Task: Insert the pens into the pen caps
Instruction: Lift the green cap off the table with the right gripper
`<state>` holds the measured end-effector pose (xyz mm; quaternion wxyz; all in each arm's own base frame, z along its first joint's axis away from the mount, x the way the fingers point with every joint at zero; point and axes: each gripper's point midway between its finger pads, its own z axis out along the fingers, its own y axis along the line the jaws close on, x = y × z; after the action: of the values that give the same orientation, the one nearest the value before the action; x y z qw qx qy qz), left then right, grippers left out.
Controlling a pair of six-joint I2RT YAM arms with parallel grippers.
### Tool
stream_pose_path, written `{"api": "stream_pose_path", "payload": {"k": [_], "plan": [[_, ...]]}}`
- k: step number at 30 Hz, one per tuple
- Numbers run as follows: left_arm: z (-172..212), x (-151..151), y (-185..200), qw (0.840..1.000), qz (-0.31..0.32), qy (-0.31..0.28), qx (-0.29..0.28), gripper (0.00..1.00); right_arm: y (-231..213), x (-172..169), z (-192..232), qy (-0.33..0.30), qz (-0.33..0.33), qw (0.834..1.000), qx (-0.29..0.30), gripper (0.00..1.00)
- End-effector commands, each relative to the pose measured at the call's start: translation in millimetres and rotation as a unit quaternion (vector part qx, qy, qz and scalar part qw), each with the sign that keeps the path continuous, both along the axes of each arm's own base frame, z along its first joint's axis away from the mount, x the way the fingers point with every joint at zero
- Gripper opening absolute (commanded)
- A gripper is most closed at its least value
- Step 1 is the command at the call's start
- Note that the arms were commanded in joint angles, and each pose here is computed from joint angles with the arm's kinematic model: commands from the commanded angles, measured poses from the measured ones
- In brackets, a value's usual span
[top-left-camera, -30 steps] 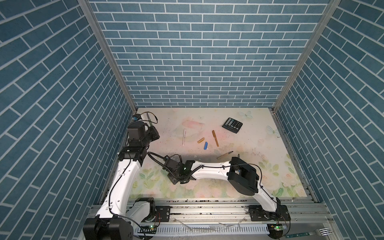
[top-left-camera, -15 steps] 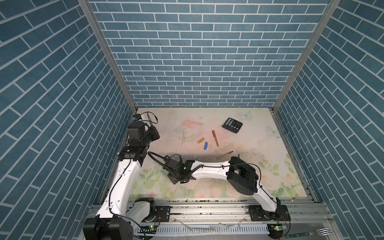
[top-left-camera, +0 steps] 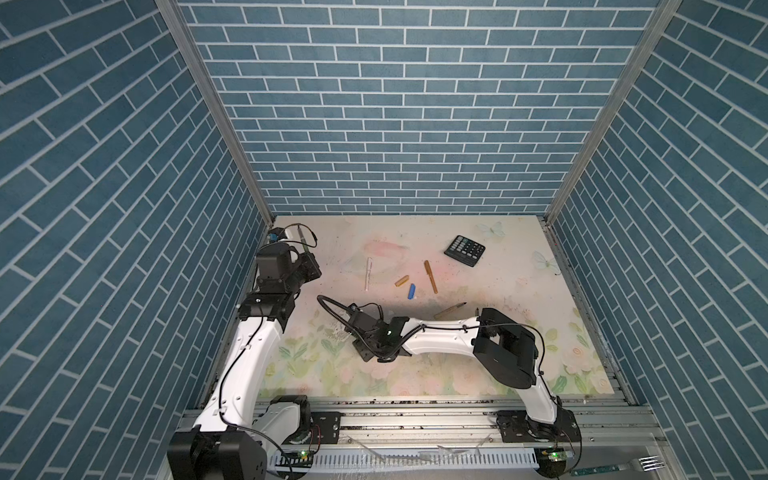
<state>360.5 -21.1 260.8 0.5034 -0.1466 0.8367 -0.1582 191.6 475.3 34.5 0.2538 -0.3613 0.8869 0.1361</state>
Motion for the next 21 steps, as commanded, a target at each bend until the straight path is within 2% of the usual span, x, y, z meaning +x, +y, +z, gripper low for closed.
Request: {"api": "stream_pose_path", "payload": {"k": [1, 7, 14, 21], "plan": [[0, 3, -3, 1.0, -0.009, -0.006, -0.007, 0.0, -20, 13, 8, -0.007, -0.038, 0.999, 0.008, 0.2], [0, 5, -12, 0.999, -0.027, -0.007, -0.02, 0.0, -64, 18, -1, 0.023, -0.062, 0.998, 0.002, 0.22], [-2, 5, -39, 0.997, -0.072, -0.005, -0.03, 0.0, -93, 7, 6, 0.048, -0.049, 0.998, -0.011, 0.43], [2, 0, -60, 0.994, -0.105, -0.011, -0.025, 0.0, -105, 8, 4, 0.048, -0.04, 0.997, -0.044, 0.45]]}}
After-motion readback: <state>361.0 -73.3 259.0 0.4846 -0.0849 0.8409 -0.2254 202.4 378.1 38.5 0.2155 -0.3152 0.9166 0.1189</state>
